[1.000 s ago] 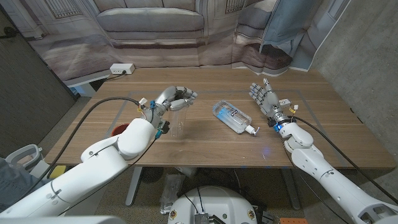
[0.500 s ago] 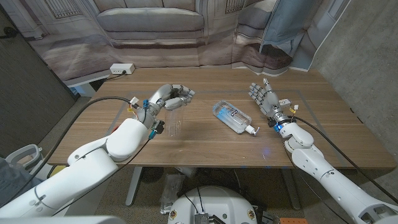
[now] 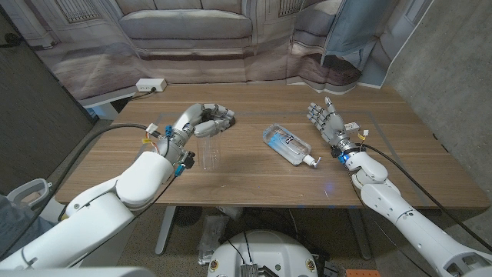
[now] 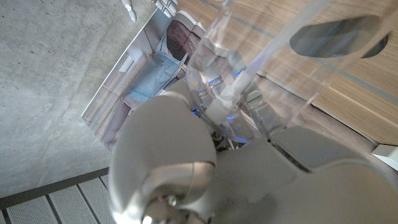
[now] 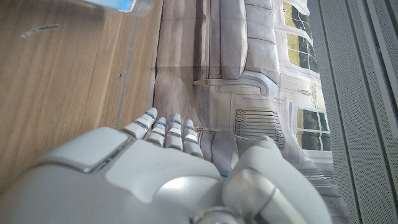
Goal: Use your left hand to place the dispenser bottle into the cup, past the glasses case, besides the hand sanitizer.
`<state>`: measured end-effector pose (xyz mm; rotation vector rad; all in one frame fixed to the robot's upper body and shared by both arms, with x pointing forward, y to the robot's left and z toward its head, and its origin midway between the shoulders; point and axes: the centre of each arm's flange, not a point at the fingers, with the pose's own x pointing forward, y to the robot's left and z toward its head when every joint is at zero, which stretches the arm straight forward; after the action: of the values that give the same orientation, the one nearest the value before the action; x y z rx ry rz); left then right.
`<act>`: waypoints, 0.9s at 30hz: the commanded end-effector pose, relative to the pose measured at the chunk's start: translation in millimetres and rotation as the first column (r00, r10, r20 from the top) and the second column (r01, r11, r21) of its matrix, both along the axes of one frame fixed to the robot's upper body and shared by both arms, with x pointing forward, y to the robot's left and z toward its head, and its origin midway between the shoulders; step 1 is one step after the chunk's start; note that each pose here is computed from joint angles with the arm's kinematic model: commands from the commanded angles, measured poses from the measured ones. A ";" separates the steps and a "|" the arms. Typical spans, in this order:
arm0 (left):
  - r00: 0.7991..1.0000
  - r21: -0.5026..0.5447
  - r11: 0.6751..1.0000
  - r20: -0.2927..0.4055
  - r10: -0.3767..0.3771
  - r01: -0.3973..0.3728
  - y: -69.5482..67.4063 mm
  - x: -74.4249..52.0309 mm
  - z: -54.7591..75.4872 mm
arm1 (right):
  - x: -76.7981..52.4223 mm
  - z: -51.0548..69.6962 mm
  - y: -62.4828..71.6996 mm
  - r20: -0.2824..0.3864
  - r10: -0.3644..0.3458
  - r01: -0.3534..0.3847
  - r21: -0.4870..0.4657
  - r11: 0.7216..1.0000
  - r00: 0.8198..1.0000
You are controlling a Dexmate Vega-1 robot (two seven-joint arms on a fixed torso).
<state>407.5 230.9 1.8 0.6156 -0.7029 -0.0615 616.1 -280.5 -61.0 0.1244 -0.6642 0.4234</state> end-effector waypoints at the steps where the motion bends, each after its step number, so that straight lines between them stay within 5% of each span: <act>1: 0.999 -0.010 1.000 0.023 0.023 -0.023 9.3 -11.5 0.3 | -2.1 -0.5 -2.0 0.004 -0.001 0.001 0.003 1.000 1.000; 15: 0.993 -0.003 0.994 0.051 0.111 -0.111 14.0 -25.1 1.9 | -3.4 -0.8 -2.3 0.003 0.002 -0.002 0.002 1.000 1.000; 27: 0.981 -0.046 0.986 0.103 0.162 -0.158 31.5 -43.9 0.3 | -4.0 0.8 -1.3 0.008 0.011 -0.011 -0.006 1.000 1.000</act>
<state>379.4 250.0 4.1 0.6491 -0.7212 0.0668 612.3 -282.3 -60.6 0.1251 -0.6710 0.4289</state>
